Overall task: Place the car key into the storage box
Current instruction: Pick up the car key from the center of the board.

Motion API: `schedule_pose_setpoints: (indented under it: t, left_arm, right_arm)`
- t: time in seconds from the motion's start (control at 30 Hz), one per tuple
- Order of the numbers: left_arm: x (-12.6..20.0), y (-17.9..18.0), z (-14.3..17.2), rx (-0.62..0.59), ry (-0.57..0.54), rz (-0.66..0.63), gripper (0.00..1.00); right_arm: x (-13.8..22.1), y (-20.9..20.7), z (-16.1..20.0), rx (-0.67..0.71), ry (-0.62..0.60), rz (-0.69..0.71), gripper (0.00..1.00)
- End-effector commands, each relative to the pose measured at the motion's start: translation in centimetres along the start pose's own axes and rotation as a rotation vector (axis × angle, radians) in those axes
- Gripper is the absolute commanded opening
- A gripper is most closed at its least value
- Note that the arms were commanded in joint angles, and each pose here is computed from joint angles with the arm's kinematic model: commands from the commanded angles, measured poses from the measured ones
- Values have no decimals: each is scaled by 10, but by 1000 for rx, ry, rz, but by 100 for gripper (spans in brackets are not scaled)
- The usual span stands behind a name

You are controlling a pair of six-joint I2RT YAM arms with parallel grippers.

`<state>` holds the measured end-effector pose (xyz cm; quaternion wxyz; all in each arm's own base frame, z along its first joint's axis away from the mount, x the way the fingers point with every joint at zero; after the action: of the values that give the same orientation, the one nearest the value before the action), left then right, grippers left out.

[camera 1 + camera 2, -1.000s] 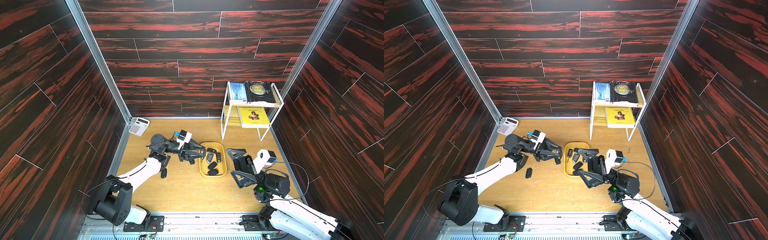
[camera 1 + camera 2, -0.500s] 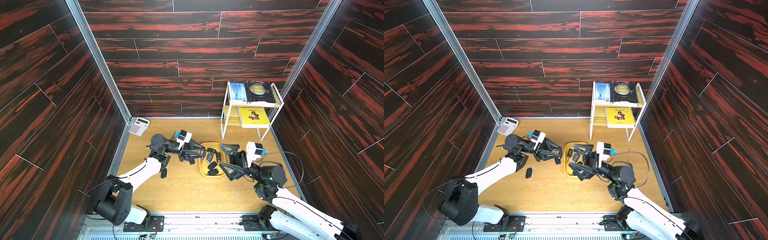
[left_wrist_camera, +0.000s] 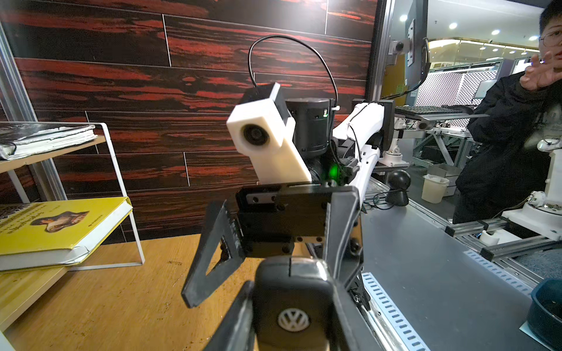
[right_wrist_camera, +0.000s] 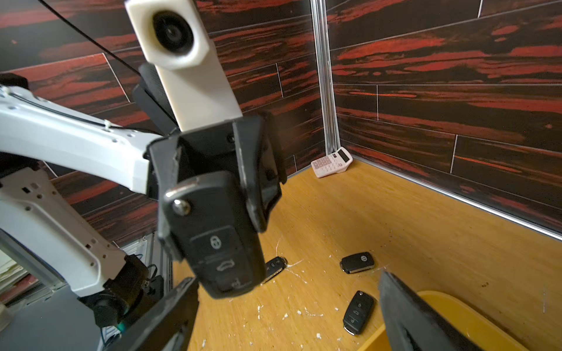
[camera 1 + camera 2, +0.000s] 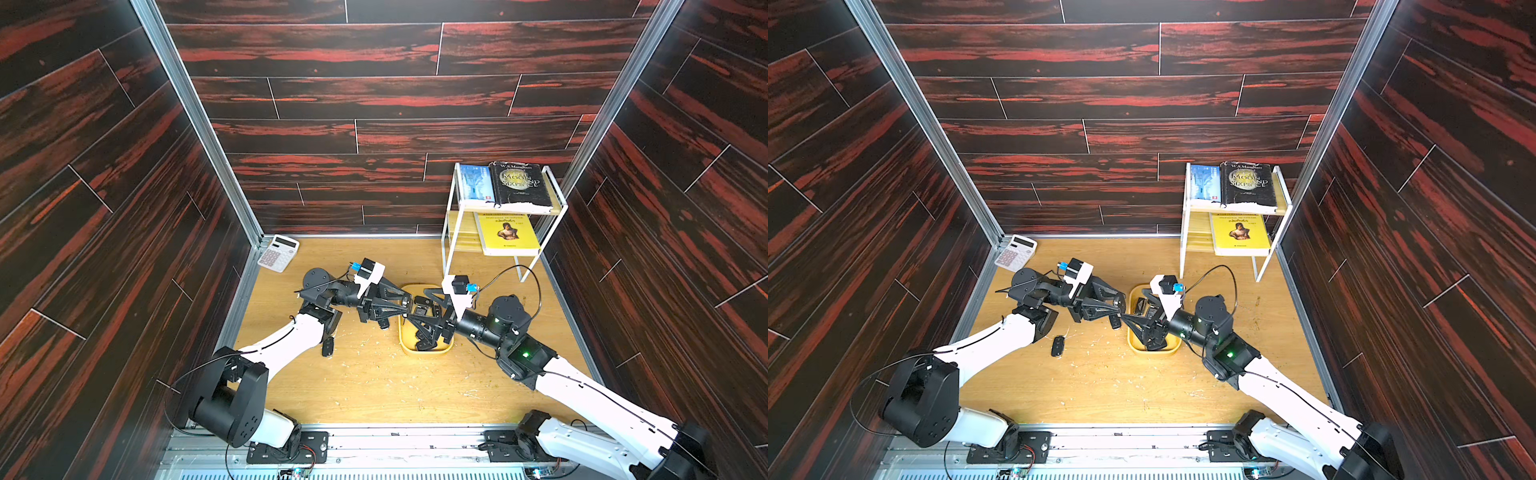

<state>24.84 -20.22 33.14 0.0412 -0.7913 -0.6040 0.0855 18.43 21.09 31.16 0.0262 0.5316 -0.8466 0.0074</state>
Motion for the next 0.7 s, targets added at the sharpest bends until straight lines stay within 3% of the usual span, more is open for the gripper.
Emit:
schedule_pose_setpoints:
  t: [0.0, 0.3, 0.67]
  left_arm:
    - [0, -2, -11, -29, 5, 17, 8]
    - [-4, 11, -15, 90, 30, 58, 9]
    - [-12, 15, -11, 136, 42, 83, 10]
  right_arm:
    - [2, -1, 2, 28, -14, 18, 96]
    - [-2, 1, 7, 31, 20, -30, 96]
    - [-3, 4, 1, 31, 19, -76, 90]
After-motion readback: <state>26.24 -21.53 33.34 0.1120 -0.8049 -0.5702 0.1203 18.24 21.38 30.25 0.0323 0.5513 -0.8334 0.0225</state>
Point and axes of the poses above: each gripper's point midway between its finger pads, its own x axis back along the fingers, its own y axis along the line the jaws close on, z = x × y, the point moved 9 cm from there along x, back along the fingers, and after that the axes turned 10 degrees about x, right-handed, at the moved point
